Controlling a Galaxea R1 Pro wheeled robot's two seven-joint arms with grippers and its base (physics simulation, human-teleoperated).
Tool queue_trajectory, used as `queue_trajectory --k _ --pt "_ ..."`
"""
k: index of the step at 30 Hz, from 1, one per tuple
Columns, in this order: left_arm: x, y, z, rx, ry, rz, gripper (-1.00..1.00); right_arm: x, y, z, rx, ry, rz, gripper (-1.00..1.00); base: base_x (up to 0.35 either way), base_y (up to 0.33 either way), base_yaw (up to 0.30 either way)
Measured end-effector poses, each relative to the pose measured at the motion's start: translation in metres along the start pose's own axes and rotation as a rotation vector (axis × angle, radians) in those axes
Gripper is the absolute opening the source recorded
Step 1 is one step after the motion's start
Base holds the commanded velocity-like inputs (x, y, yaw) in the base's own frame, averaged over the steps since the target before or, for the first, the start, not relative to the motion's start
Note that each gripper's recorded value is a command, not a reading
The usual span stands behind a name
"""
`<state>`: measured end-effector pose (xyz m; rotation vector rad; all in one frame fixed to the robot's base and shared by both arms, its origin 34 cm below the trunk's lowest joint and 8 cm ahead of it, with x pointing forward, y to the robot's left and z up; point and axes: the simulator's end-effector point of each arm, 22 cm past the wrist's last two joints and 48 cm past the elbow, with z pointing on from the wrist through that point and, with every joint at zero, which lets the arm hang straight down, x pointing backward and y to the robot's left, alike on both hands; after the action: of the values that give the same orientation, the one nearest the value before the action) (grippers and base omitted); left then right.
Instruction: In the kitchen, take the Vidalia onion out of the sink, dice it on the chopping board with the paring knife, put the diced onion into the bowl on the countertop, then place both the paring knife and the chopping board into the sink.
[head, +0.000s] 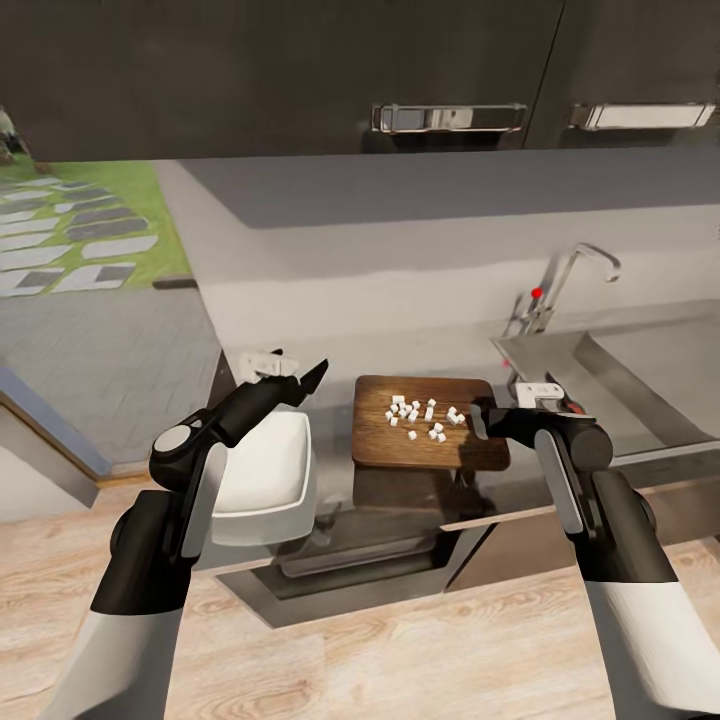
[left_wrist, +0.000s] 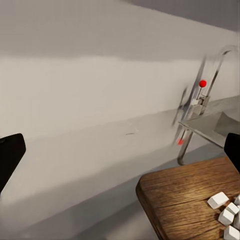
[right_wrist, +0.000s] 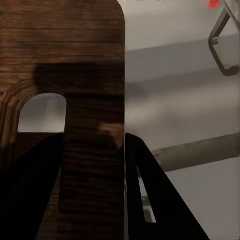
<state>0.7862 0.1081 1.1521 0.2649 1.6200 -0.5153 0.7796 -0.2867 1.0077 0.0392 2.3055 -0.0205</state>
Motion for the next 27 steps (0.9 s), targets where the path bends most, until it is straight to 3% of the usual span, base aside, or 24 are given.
queue_trajectory --k 12,27 --pt "-0.0048 -0.0014 -0.0012 0.001 -0.006 0.004 1.0 -0.0039 0.0006 -0.0034 -0.003 -0.008 0.001 -1.0 0.0 0.101 0.0" --pt "-0.0049 -0.0013 -0.0013 0.001 -0.007 0.004 1.0 -0.0038 -0.0007 -0.0034 0.004 -0.008 -0.002 -1.0 0.0 0.009 0.037"
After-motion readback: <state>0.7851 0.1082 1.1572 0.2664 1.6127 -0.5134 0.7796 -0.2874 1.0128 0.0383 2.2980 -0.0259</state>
